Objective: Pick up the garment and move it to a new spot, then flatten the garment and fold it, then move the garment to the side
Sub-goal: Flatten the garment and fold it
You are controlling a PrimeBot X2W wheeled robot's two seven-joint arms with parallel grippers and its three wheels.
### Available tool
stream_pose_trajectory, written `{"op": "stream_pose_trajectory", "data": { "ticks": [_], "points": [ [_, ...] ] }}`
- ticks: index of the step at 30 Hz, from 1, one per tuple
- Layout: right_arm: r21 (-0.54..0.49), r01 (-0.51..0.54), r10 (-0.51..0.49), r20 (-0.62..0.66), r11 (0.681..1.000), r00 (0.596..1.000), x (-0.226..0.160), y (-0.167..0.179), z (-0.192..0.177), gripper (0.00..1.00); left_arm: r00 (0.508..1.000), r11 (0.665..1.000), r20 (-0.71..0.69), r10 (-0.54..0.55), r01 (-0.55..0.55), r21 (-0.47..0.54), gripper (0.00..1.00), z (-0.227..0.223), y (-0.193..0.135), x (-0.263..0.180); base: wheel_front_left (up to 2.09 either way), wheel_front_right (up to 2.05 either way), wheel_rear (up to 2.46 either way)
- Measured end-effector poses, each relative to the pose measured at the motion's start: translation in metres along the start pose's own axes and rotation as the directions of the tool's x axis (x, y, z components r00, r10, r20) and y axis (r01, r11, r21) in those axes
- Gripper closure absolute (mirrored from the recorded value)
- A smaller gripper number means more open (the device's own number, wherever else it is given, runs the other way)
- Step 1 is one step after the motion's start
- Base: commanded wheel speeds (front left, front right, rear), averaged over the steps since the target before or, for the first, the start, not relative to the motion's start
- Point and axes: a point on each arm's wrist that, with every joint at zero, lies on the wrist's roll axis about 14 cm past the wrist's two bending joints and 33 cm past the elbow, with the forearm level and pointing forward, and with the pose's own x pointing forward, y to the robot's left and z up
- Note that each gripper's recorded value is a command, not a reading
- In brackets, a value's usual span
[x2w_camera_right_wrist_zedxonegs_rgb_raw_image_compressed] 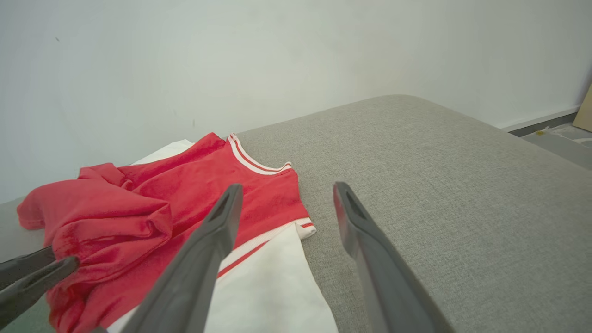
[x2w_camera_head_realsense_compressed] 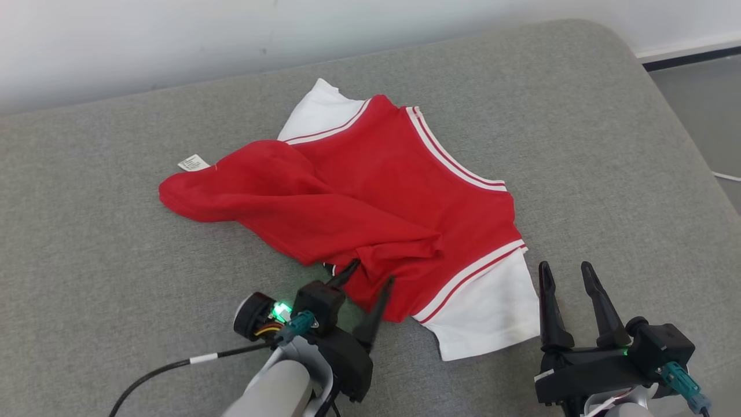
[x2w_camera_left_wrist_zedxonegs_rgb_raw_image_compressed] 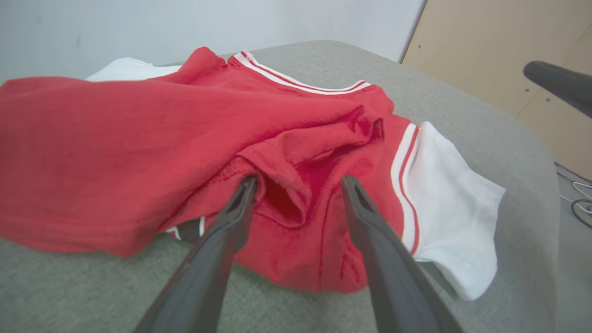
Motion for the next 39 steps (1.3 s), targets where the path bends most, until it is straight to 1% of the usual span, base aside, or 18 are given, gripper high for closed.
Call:
{"op": "stream_pose_trajectory", "data": {
  "ticks": [1, 2, 8, 13, 16, 20, 25, 29, 31, 32, 33, 34, 36, 37, 39],
  "points": [
    [0.0, 0.003, -0.003, 0.001, 1.0, 1.0, -0.001, -0.001, 0.0, 0.0, 1.0, 1.0, 0.003, 0.001, -0.001, -0.003, 0.6, 0.001, 0.0, 0.001, 0.0, 0.0, 0.0],
    [-0.001, 0.006, -0.006, 0.001, 1.0, 1.0, -0.001, -0.002, 0.001, 0.0, 1.0, 1.0, 0.008, 0.002, -0.002, -0.006, 1.0, 0.003, 0.001, 0.003, 0.0, 0.0, 0.0],
    [0.0, 0.016, -0.016, 0.01, 1.0, 1.0, -0.005, -0.005, 0.004, 0.0, 0.999, 1.0, 0.049, -0.001, 0.001, 0.0, 1.0, 0.019, 0.0, 0.004, 0.0, 0.0, 0.0],
    [0.008, -0.005, 0.005, 0.014, 1.0, 1.0, -0.005, 0.002, 0.004, 0.0, 0.99, 1.0, 0.141, 0.03, -0.031, 0.005, 1.0, 0.047, 0.005, -0.005, 0.0, 0.0, 0.0],
    [0.014, -0.024, 0.024, 0.005, 1.0, 1.0, -0.005, 0.008, 0.0, 0.0, 0.979, 0.996, 0.186, 0.079, -0.086, 0.027, 1.0, 0.06, 0.02, -0.021, 0.0, 0.0, 0.0],
    [0.024, -0.065, 0.065, -0.002, 0.998, 0.998, -0.002, 0.022, -0.003, 0.0, 0.963, 0.981, 0.216, 0.162, -0.18, 0.067, 1.0, 0.067, 0.046, -0.054, 0.0, 0.0, 0.0],
    [0.034, -0.127, 0.127, 0.005, 0.991, 0.992, 0.003, 0.044, -0.002, 0.0, 0.937, 0.945, 0.181, 0.3, -0.318, 0.078, 1.0, 0.055, 0.075, -0.108, 0.0, 0.0, 0.0],
    [0.038, -0.156, 0.156, 0.01, 0.987, 0.988, 0.005, 0.054, -0.001, 0.0, 0.904, 0.911, 0.125, 0.408, -0.412, 0.005, 1.0, 0.031, 0.082, -0.15, 0.0, 0.0, 0.0],
    [0.04, -0.169, 0.169, 0.004, 0.985, 0.986, 0.005, 0.058, -0.003, 0.0, 0.892, 0.894, 0.08, 0.446, -0.447, 0.004, 1.0, 0.015, 0.084, -0.168, 0.0, 0.0, 0.0],
    [0.04, -0.173, 0.174, 0.002, 0.984, 0.985, 0.005, 0.06, -0.004, 0.0, 0.877, 0.88, 0.078, 0.474, -0.474, -0.023, 1.0, 0.012, 0.088, -0.176, 0.0, 0.0, 0.0],
    [0.038, -0.185, 0.185, 0.003, 0.982, 0.983, 0.005, 0.063, -0.003, 0.0, 0.87, 0.871, 0.047, 0.491, -0.49, -0.027, 1.0, 0.001, 0.088, -0.186, 0.0, 0.0, 0.0],
    [0.037, -0.189, 0.189, 0.004, 0.981, 0.982, 0.004, 0.064, -0.003, 0.0, 0.86, 0.861, 0.043, 0.509, -0.507, -0.037, 1.0, -0.002, 0.09, -0.19, 0.0, 0.0, 0.0],
    [0.031, -0.192, 0.192, 0.009, 0.981, 0.981, 0.003, 0.064, 0.0, 0.0, 0.851, 0.851, 0.012, 0.525, -0.524, -0.036, 1.0, -0.014, 0.091, -0.198, 0.0, 0.0, 0.0],
    [0.027, -0.191, 0.19, 0.013, 0.981, 0.982, 0.003, 0.062, 0.002, 0.0, 0.842, 0.841, 0.014, 0.54, -0.538, -0.059, 1.0, -0.016, 0.093, -0.202, 0.0, 0.0, 0.0],
    [0.02, -0.186, 0.186, 0.02, 0.982, 0.982, 0.002, 0.059, 0.004, 0.0, 0.835, 0.834, 0.001, 0.55, -0.549, -0.057, 1.0, -0.022, 0.094, -0.206, 0.0, 0.0, 0.0]
  ]
}}
